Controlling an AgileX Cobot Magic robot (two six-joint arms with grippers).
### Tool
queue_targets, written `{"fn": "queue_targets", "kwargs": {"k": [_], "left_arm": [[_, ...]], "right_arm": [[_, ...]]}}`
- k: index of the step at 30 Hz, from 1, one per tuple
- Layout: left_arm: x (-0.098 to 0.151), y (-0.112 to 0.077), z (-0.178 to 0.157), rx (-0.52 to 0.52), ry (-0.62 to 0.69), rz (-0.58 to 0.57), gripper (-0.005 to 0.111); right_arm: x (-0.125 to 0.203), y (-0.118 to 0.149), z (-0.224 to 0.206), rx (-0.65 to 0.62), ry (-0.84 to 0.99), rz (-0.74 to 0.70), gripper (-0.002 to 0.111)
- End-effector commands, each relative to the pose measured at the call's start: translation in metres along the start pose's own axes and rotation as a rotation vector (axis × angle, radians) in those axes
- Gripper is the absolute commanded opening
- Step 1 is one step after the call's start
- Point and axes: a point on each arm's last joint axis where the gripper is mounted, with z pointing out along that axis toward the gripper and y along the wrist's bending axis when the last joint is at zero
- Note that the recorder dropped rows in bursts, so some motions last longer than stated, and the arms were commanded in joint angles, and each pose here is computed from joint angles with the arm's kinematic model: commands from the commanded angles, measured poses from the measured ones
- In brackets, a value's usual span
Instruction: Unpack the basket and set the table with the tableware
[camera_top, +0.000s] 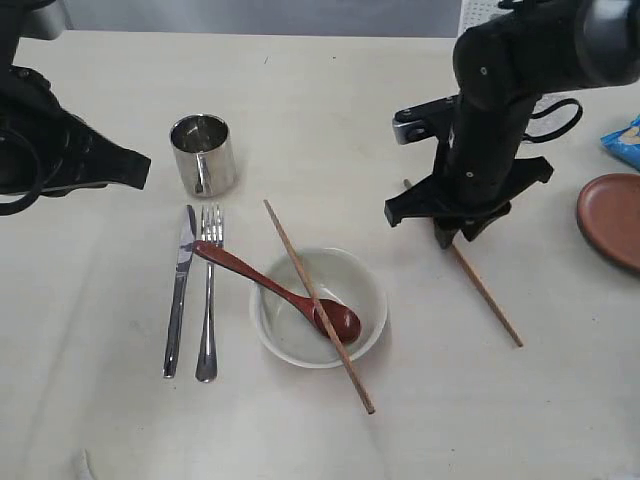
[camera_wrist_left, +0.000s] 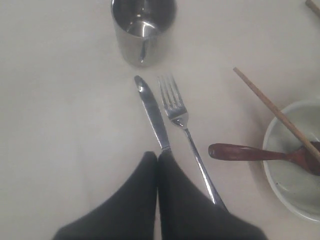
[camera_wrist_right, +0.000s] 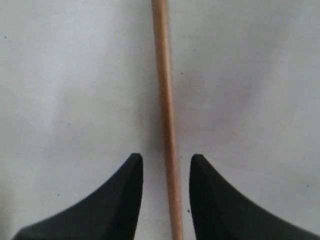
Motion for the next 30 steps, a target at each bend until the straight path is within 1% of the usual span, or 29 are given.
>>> {"fn": "queue_targets", "kwargs": {"k": [1, 5, 16, 18, 19, 20, 25, 28, 30], "left_arm": [[0.001, 0.0, -0.001, 0.011, -0.008, -0.006, 0.0], [0.001, 0.0, -0.001, 0.011, -0.008, -0.006, 0.0], [0.001, 0.0, -0.001, 0.011, -0.008, -0.006, 0.0], [0.001, 0.0, -0.001, 0.011, -0.008, -0.006, 0.0], [0.001, 0.0, -0.001, 0.011, -0.008, -0.006, 0.0], [0.001, 0.0, -0.001, 0.011, -0.008, -0.006, 0.0], [0.001, 0.0, -0.001, 0.011, -0.008, -0.006, 0.0], [0.001, 0.0, -0.001, 0.01, -0.006, -0.006, 0.0], [0.001, 0.0, -0.001, 0.01, -0.006, -0.006, 0.0]], "right_arm": [[-0.005, -0.002, 0.008, -0.005, -0.026, -0.035, 0.032], [-0.006, -0.003, 0.015, 0.017, -0.021, -0.048, 0.032], [-0.004, -0.001, 0.047, 0.023, 0.071, -0.09, 0.031], [-0.003, -0.001, 0.049, 0.025, 0.093, -0.113, 0.019], [-0.002, -0.001, 0.048, 0.025, 0.099, -0.12, 0.011], [-0.001, 0.0, 0.048, 0.027, 0.109, -0.124, 0.0], [0.002, 0.0, 0.045, 0.028, 0.134, -0.123, 0.0], [0.003, 0.001, 0.031, 0.007, 0.121, -0.095, 0.0], [0.003, 0.005, 0.014, -0.037, 0.077, -0.06, 0.0]]}}
